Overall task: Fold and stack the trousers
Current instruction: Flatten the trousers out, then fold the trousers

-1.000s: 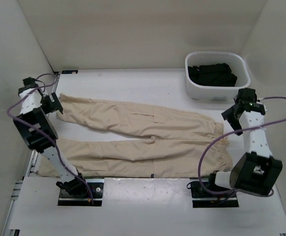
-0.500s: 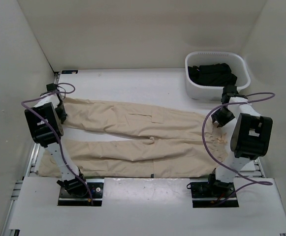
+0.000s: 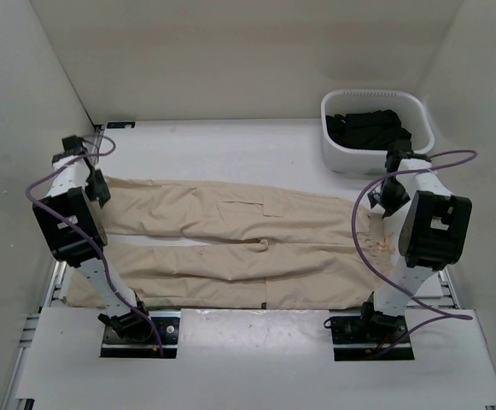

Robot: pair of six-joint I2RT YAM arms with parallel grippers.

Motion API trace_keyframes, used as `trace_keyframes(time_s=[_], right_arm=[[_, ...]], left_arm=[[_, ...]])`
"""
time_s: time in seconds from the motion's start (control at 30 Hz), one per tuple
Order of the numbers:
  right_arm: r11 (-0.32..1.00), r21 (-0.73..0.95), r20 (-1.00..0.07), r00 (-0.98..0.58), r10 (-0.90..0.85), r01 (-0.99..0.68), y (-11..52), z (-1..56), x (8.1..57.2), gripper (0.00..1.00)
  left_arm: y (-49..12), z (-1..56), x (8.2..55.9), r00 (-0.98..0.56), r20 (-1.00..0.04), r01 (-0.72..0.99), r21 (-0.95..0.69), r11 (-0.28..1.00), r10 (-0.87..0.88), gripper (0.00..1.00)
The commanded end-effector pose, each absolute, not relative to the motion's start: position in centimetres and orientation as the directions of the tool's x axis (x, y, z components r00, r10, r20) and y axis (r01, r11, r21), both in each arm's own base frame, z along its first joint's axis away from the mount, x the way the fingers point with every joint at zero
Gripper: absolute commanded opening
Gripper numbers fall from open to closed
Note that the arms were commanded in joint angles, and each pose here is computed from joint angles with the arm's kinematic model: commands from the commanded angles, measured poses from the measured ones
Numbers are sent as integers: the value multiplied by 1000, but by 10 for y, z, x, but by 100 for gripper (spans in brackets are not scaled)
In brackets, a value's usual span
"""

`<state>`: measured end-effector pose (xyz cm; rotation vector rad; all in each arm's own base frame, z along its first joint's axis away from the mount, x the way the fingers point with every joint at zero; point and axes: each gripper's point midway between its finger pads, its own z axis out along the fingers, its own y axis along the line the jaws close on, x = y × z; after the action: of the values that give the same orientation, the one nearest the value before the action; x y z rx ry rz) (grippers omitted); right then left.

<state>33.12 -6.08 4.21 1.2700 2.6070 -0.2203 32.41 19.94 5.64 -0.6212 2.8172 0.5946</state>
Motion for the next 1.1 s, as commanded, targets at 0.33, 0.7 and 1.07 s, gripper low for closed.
trace_keyframes(time_s=[0.33,0.7,1.07], right_arm=[[560,93,-223,-531,818,823,-44,52,389,72],[552,-43,-184,-550,815,833,-37,1,362,76],[557,-63,-198,-557,807,828,-41,0,359,0]], left_arm=[[197,109,486,-811,-501,-387,73,919,-301,100],[165,26,489,-889,-343,-319,-4,948,-301,100],[167,38,470,-895,-334,-332,62,941,-294,14]])
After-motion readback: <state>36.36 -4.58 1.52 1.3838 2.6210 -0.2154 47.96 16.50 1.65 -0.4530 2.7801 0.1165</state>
